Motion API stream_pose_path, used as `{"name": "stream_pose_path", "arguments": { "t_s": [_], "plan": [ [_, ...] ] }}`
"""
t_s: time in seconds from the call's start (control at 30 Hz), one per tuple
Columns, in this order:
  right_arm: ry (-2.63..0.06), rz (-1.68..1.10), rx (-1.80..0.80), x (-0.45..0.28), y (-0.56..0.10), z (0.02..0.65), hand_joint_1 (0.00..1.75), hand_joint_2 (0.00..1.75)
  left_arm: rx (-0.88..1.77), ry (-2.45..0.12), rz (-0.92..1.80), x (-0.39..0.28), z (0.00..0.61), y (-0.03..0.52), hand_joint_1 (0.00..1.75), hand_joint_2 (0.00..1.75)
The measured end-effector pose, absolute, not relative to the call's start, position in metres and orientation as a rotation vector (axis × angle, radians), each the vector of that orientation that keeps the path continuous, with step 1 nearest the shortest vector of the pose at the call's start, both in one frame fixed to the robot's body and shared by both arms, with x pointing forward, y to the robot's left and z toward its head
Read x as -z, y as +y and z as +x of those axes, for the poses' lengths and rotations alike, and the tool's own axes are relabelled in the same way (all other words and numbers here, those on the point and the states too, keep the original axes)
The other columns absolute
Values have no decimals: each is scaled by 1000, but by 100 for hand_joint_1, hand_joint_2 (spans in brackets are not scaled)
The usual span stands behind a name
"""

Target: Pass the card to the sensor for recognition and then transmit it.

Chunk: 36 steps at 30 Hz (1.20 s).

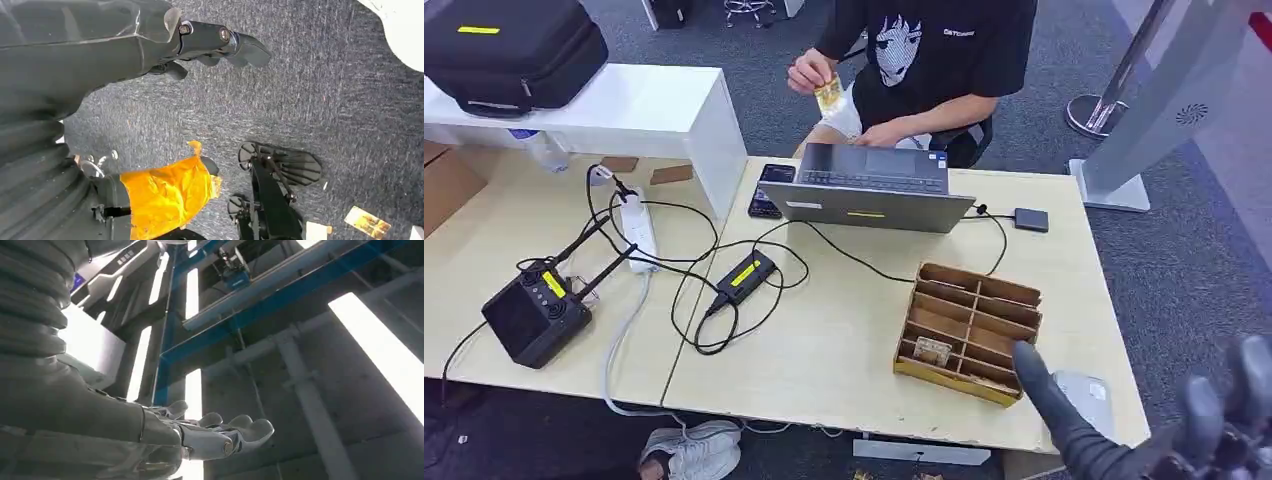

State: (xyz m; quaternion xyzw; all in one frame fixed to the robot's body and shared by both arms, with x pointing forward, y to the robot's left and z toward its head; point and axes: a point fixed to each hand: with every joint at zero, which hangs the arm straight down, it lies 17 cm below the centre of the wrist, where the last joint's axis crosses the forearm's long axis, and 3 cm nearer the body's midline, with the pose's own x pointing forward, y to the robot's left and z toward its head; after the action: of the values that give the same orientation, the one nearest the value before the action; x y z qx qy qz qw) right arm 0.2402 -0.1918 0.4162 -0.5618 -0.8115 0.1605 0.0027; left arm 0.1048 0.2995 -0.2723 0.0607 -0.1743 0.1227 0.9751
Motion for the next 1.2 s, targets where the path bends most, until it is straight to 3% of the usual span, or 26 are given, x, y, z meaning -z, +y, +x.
{"name": "stream_pose_path", "arguments": {
  "t_s": [0.2,0.5,0.73,0.77,0.8,0.83,0.93,1.03,1.2],
  "plan": [
    [-2555,-1696,-601,-397,-179,271,0,175,-221,-351,117,272,105,299,0,175],
    [-2148,-1649,-710,-336,-214,443,0,175,-132,-380,94,270,115,295,0,175],
    [-2041,-1598,-853,-304,-226,504,0,175,-107,-378,86,270,115,295,0,175],
    [-2033,-1593,-873,-300,-225,507,19,175,-107,-378,87,270,115,295,0,175],
    [-2026,-1589,-888,-296,-226,510,117,175,-107,-379,87,270,115,295,0,175],
    [-2019,-1585,-903,-293,-226,512,131,175,-106,-379,87,270,116,295,0,175],
    [-2022,-1569,-926,-287,-224,513,140,175,-103,-377,85,270,115,295,0,175],
    [-2067,-1560,-968,-287,-214,505,169,175,-99,-376,83,270,115,294,0,175],
    [-2219,-1549,-995,-304,-193,474,175,175,-94,-375,76,270,115,293,0,175]
  ]
}}
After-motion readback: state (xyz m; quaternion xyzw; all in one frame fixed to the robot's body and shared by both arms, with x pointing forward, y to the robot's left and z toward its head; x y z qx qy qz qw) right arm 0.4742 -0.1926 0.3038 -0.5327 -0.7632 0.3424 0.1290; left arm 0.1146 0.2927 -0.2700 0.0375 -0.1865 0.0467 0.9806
